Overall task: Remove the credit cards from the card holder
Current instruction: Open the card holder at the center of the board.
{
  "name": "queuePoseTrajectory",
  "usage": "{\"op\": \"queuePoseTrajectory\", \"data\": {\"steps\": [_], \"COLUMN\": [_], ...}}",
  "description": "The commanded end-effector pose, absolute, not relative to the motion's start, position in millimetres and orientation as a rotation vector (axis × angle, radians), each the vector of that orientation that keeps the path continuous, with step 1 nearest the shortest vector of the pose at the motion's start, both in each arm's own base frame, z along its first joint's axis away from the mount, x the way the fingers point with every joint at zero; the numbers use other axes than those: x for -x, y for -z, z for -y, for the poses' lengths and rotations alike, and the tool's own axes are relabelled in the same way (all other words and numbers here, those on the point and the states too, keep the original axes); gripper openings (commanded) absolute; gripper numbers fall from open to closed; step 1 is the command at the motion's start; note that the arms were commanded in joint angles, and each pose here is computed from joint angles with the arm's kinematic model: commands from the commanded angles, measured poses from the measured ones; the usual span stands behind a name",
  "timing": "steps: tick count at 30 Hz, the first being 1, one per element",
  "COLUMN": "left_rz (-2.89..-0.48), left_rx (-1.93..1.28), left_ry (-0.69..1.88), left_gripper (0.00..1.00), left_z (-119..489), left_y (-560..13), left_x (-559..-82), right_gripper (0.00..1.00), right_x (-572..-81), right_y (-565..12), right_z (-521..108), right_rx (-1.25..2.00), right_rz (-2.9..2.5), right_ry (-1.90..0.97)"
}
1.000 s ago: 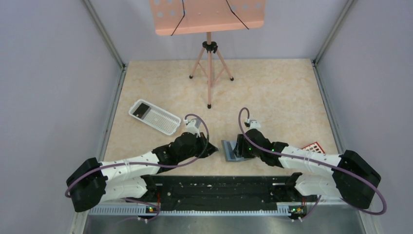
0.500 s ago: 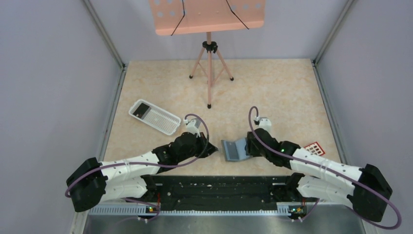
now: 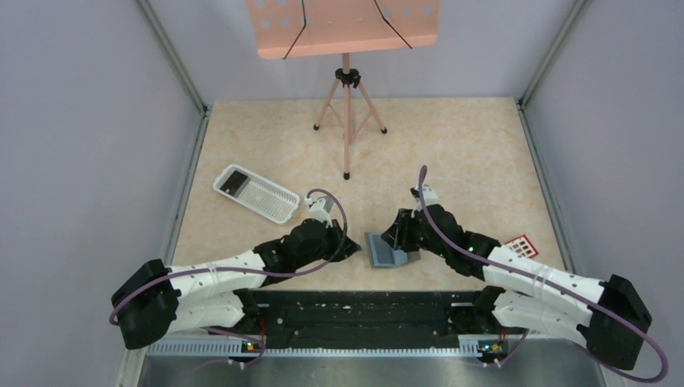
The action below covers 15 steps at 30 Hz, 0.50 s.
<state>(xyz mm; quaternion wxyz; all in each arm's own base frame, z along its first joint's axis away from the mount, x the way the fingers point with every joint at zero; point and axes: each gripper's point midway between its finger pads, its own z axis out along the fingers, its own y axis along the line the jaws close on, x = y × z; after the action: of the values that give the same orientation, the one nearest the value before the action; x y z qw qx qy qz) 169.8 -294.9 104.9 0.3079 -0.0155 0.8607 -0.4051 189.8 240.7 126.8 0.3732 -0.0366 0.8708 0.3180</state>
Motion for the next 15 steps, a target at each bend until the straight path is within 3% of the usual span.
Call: {"op": "queuePoseTrajectory", "data": {"steps": [1, 8, 15], "left_rz": [-2.199, -2.2, -2.197], "left_rx": [0.042, 0.043, 0.036], "left_ry": [1.137, 1.138, 1.135], "left_gripper": [0.0, 0.0, 0.0], "left_z": [307, 307, 306], "left_y": [-131, -130, -131], "left_x": [-177, -177, -177], "right_gripper": [0.36, 0.51, 0.56], "right_x": [-191, -193, -191], "right_y": [-119, -83, -62], "right_z": [-260, -261, -257], "right_rx": [0.11, 0.111, 0.122], "right_rz": [-2.229, -2.31, -2.356], "right_ry": [-0.9, -0.835, -0.787]}}
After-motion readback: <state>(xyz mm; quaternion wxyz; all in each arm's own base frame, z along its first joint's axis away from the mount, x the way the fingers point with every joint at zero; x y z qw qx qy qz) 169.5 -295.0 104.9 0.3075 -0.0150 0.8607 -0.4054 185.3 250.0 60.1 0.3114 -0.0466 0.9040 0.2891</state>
